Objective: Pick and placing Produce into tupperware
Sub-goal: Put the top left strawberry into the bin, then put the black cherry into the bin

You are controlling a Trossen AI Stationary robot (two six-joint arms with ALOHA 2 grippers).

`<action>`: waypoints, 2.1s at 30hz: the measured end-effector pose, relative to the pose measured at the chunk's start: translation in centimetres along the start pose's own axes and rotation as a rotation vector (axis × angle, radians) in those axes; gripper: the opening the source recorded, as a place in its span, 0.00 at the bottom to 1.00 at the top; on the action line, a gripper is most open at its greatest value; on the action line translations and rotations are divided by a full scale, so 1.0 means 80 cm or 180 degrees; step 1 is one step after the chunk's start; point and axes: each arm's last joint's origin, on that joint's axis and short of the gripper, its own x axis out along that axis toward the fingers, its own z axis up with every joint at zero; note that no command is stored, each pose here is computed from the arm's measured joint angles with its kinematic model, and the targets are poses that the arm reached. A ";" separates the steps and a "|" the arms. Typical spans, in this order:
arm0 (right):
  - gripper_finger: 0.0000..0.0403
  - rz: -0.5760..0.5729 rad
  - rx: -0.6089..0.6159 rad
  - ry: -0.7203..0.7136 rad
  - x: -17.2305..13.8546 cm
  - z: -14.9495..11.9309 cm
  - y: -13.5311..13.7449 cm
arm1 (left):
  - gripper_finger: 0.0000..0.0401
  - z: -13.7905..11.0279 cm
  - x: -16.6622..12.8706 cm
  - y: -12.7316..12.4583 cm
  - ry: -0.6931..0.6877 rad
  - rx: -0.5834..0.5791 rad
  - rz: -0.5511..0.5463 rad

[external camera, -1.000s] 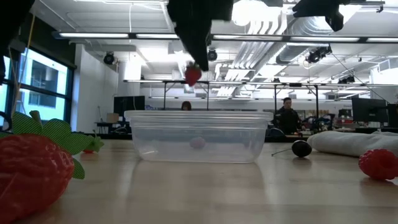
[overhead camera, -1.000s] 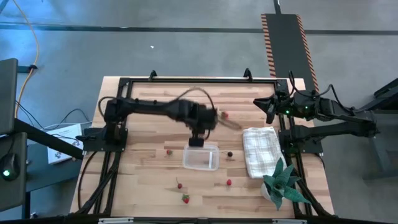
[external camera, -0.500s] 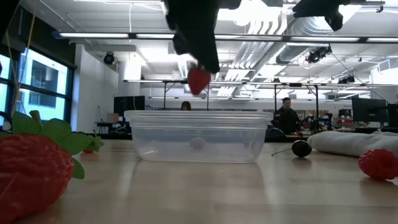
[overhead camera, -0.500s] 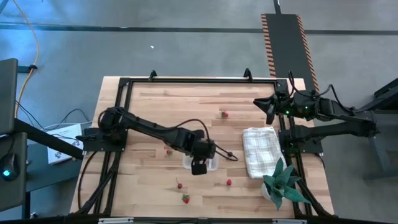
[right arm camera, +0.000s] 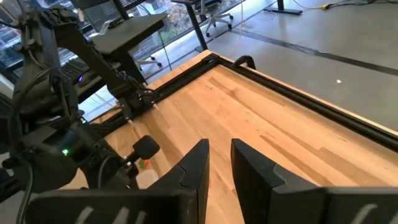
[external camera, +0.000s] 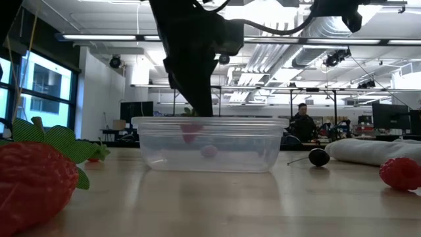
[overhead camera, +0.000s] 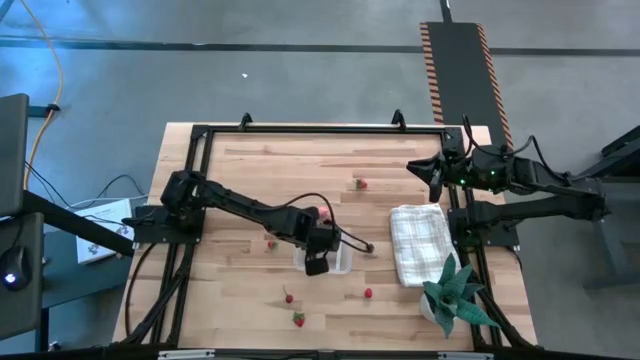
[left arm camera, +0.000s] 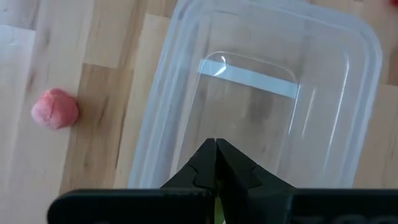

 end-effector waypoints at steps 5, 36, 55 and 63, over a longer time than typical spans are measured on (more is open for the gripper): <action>0.15 0.0002 0.0000 -0.0001 0.000 0.000 0.000 | 0.00 -0.004 0.005 -0.002 0.0026 0.0061 -0.0084; 0.15 0.0095 -0.0145 0.1595 0.056 0.025 0.053 | 0.58 0.010 -0.106 0.051 0.0256 -0.0143 0.0903; 0.15 -0.0144 -0.0276 0.3115 0.183 -0.072 0.105 | 0.58 -0.051 -0.264 0.145 -0.0034 -0.0676 0.1581; 0.15 -0.0021 -0.0551 0.3514 0.232 -0.116 0.102 | 0.58 -0.073 -0.297 0.151 -0.0170 -0.0701 0.1610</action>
